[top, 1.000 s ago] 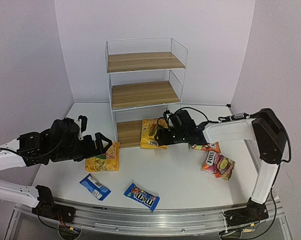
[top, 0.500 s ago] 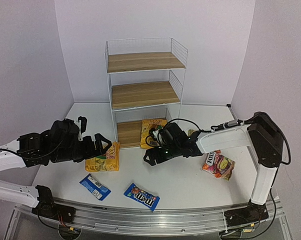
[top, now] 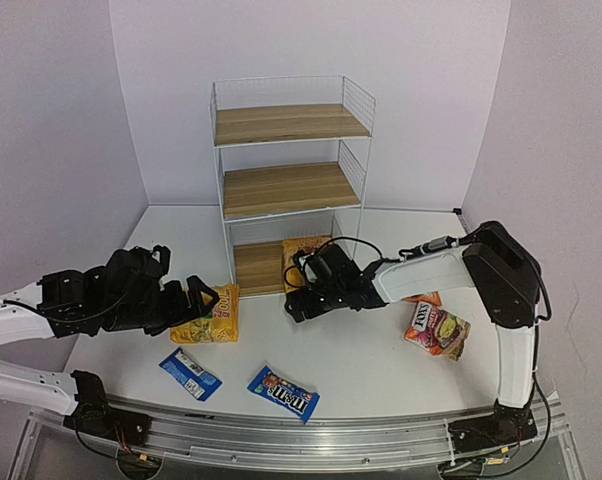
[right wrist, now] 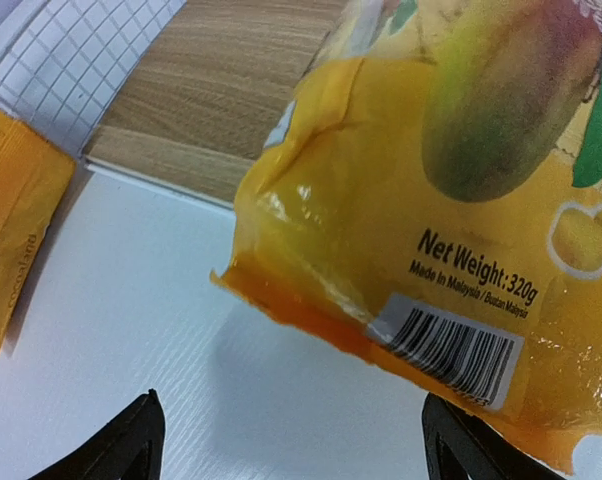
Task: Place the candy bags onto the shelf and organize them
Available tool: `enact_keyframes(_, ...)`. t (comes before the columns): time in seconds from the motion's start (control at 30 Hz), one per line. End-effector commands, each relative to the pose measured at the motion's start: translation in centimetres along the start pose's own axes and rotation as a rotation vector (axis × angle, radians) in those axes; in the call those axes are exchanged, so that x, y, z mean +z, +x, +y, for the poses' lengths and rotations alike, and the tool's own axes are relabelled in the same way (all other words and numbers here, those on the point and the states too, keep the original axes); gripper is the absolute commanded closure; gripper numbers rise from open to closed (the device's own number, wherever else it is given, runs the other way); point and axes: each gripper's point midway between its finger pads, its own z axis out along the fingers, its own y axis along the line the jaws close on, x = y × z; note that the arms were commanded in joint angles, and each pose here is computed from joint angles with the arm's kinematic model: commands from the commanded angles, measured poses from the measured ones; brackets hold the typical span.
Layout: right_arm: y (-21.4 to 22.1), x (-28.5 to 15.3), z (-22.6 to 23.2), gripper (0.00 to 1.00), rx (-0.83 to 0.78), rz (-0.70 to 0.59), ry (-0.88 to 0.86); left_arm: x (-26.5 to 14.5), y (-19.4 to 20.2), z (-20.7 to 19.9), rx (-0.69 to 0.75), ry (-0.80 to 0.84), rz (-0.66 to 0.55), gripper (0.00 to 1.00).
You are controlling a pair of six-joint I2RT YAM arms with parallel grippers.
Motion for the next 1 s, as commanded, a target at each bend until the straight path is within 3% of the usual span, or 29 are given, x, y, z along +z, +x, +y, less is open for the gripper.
enact_keyframes(0.0, -3.1, 0.4, -2.8, 0.15, 0.08, -0.103, 0.081, -0.7, 0.5, 1.9, -0.087, -0.064, 0.016, 0.0)
enact_keyframes(0.23, -4.0, 0.4, -5.3, 0.15, 0.161, -0.156, 0.129, -0.7, 1.7, 4.0, -0.14, -0.145, 0.048, 0.0)
enact_keyframes(0.57, -3.7, -0.8, -4.3, 0.16, 0.207, -0.153, 0.05, -1.5, 1.1, 8.1, -0.257, -0.301, -0.011, 0.0)
enact_keyframes(0.8, -0.2, -4.8, -3.4, 0.15, 0.285, -0.094, -0.045, 3.1, -0.3, 9.7, -0.267, -0.268, 0.111, 0.01)
enact_keyframes(0.97, 1.7, -7.4, -0.4, 0.14, 0.314, -0.025, -0.22, 5.2, -1.8, 11.3, -0.238, -0.274, 0.088, 0.02)
